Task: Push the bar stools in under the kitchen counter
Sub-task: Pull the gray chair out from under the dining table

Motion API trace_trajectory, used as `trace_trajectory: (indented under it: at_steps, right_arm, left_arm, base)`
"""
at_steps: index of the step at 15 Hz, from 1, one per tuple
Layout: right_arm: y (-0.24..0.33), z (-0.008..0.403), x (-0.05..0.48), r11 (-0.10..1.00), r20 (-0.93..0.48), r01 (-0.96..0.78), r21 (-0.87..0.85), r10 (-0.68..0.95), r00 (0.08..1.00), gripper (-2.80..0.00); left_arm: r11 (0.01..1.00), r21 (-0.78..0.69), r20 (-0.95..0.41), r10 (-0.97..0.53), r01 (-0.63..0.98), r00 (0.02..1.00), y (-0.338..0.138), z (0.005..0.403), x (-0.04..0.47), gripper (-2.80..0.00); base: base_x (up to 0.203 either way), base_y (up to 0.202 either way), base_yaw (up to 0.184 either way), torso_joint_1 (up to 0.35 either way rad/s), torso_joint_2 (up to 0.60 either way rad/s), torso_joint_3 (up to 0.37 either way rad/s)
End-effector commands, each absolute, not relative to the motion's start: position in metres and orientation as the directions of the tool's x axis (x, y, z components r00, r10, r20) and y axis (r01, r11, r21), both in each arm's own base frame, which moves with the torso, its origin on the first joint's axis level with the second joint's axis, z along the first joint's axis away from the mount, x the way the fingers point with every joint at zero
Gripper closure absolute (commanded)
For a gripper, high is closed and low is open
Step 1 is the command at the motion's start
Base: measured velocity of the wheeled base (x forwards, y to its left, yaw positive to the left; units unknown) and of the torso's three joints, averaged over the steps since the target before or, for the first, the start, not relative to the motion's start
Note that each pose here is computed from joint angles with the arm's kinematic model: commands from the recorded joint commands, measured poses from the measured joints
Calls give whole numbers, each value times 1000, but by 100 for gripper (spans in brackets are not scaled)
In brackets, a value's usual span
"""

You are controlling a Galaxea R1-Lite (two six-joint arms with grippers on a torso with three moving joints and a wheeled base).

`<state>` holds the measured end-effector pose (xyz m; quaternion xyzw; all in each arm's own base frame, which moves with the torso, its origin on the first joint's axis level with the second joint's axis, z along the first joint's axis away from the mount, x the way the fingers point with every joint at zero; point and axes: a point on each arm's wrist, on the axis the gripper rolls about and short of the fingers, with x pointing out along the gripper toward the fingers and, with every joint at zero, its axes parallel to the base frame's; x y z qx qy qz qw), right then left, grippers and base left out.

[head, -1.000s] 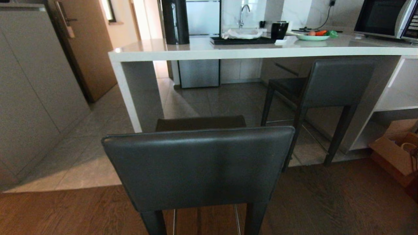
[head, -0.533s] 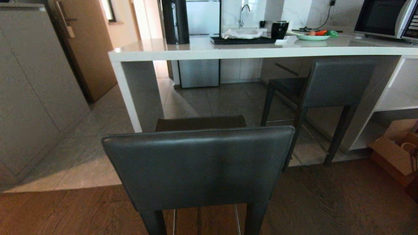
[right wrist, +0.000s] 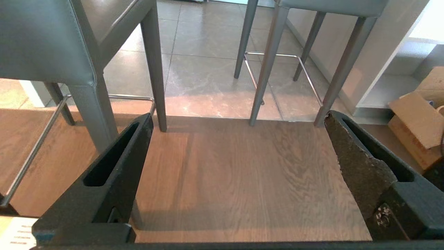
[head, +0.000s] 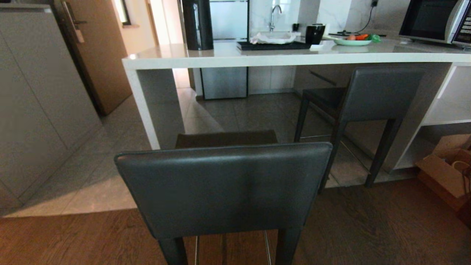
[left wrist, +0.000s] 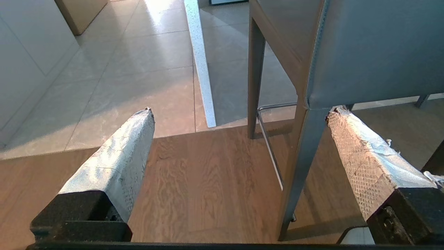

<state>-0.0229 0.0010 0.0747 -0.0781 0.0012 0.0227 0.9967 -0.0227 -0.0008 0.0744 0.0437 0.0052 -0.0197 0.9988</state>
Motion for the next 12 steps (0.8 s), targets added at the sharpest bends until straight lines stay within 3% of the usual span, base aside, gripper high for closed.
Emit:
trace_trajectory:
  at_steps: [1, 4, 5, 12]
  right_arm:
    - [1, 75, -23, 987, -9, -44, -155, 43, 999, -280]
    - [1, 75, -23, 987, -9, -45, -157, 44, 999, -280]
    - [1, 75, -23, 987, -9, -45, -157, 44, 999, 0]
    - [1, 75, -23, 993, -8, -45, -111, 44, 999, 0]
  left_arm:
    - [996, 90, -17, -15, 16, 1000, 0, 74, -22, -280]
    - [999, 40, -17, 5, -4, 1000, 0, 74, -22, -280]
    - [1000, 26, -17, 5, -4, 1000, 0, 74, -22, -280]
    - [1000, 25, -17, 5, -4, 1000, 0, 74, -22, -280]
  base:
    - [0, 0, 0, 0, 0, 0]
    - [0, 0, 0, 0, 0, 0]
    - [0, 0, 0, 0, 0, 0]
    - [0, 0, 0, 0, 0, 0]
